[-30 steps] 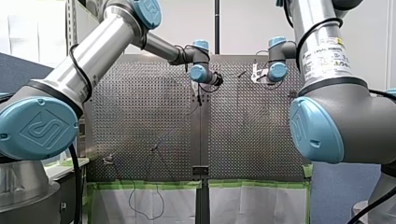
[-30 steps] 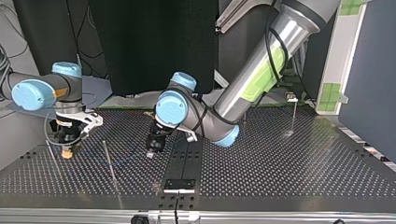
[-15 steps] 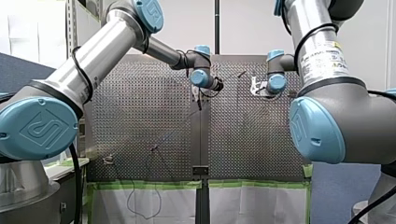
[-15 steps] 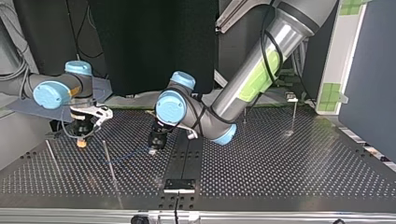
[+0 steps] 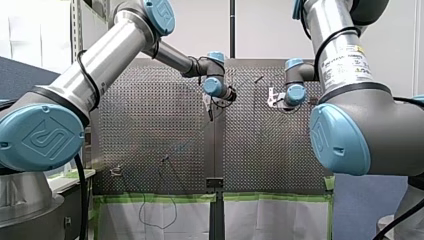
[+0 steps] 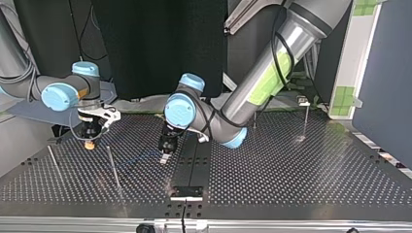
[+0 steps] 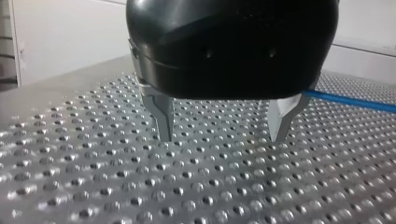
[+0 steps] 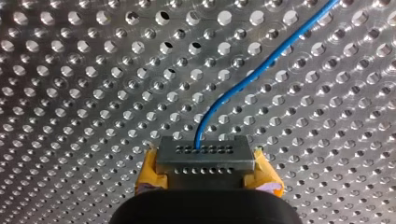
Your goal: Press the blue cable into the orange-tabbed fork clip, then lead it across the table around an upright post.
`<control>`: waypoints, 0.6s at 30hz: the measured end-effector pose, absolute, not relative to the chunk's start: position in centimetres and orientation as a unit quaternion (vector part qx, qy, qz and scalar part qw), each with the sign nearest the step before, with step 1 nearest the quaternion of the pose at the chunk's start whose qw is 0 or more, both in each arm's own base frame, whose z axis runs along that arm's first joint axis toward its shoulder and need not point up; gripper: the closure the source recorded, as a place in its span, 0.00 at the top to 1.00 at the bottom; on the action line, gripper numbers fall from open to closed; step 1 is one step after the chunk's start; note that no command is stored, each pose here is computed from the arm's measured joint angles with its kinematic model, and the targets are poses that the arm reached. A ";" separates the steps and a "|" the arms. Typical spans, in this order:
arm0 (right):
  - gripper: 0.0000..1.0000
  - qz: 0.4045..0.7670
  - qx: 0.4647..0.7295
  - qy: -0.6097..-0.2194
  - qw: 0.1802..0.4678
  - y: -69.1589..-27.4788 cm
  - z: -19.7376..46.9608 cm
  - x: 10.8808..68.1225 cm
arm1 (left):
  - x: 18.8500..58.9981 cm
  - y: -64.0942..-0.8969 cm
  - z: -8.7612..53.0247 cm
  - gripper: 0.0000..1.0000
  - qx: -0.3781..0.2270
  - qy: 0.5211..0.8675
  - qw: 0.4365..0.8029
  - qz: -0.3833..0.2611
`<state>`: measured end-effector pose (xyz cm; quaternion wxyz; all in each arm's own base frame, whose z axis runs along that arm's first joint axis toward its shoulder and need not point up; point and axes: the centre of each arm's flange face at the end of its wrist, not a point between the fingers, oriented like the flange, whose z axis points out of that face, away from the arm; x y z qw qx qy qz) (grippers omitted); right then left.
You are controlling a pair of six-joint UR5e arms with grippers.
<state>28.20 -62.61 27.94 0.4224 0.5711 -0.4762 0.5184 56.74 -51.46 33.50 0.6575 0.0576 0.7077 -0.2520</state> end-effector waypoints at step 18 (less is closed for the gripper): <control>0.00 0.530 0.562 -0.472 0.424 -62.6 27.1 28.3 | 56.6 -52.1 33.9 1.00 0.074 0.699 0.653 -0.282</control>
